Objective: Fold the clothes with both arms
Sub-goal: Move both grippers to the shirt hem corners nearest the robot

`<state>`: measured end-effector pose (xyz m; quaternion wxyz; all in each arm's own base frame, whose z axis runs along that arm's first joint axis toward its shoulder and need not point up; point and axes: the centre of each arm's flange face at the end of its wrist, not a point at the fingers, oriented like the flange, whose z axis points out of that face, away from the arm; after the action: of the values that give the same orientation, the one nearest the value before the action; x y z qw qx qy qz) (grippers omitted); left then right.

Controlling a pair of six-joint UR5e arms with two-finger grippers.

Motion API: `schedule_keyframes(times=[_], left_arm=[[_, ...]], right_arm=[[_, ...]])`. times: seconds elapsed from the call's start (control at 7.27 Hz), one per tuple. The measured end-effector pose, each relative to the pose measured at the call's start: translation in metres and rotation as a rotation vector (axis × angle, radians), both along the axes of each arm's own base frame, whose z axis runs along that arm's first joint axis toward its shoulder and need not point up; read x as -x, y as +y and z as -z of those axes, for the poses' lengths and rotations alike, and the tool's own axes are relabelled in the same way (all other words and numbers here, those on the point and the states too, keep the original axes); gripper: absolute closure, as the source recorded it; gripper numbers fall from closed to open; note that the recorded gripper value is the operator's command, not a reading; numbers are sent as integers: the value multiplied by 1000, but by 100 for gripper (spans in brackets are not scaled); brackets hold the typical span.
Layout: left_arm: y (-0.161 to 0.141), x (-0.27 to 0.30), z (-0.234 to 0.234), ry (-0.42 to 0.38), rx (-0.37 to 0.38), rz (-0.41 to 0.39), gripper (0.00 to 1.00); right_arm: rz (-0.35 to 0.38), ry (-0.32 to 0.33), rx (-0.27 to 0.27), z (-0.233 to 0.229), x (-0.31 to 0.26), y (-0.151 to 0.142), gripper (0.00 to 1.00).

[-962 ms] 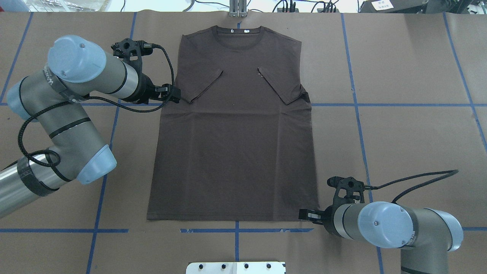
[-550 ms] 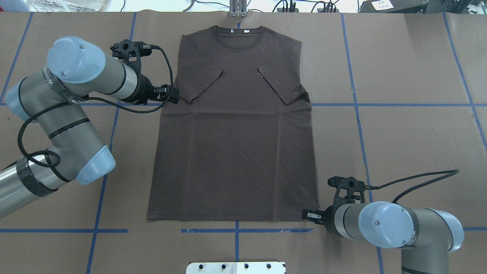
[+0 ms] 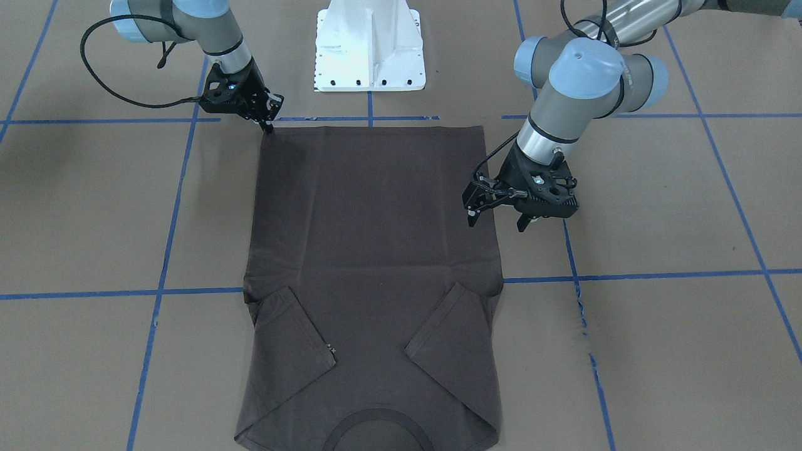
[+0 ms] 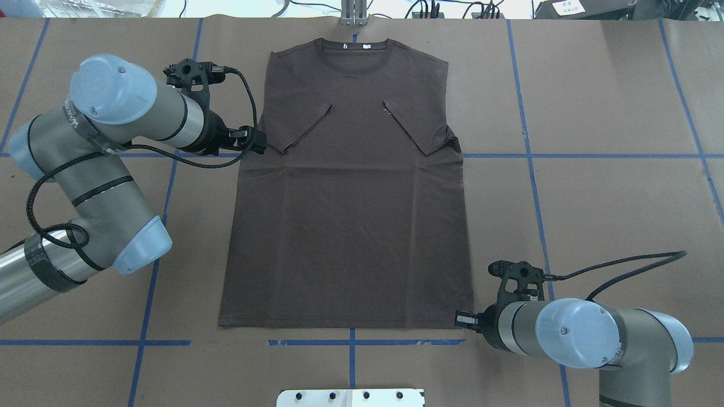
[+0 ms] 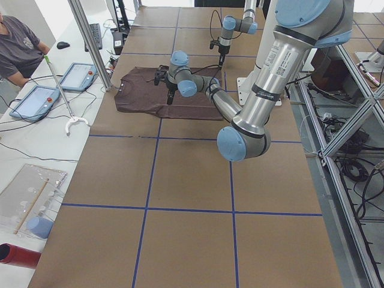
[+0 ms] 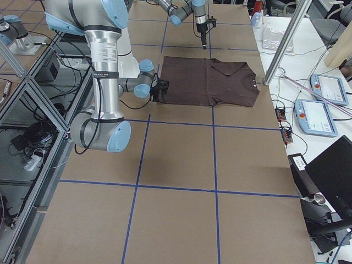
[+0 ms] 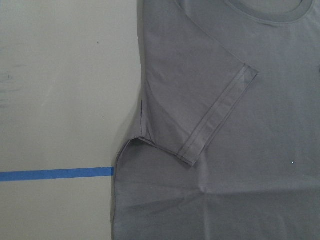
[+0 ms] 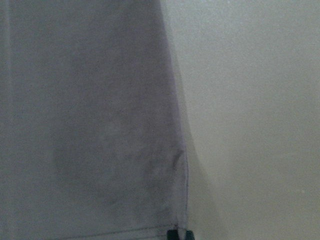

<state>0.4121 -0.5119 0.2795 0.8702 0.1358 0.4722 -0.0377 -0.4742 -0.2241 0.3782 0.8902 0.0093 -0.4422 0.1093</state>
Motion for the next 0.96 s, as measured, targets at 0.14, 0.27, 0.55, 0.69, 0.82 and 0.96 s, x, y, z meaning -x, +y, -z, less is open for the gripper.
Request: schedule_keyframes(times=[0.14, 0.27, 0.55, 0.69, 0.82, 0.96], left_arm=[[0, 0, 0, 0, 0, 0, 0], [0, 0, 0, 1, 5, 2, 0], [25, 11, -21, 21, 105, 43, 0], [65, 16, -27, 53, 184, 68, 1], [114, 12, -29, 78, 256, 85, 2], [155, -3, -29, 90, 318, 104, 2]], right_arm=[[-1, -4, -1, 2, -3, 0, 100], [-2, -11, -2, 5, -6, 0, 100], [-8, -34, -5, 16, -14, -4, 100], [0, -44, -12, 20, -20, -10, 100], [30, -51, -39, 25, -27, -19, 100], [70, -58, -76, 29, -35, -27, 100]])
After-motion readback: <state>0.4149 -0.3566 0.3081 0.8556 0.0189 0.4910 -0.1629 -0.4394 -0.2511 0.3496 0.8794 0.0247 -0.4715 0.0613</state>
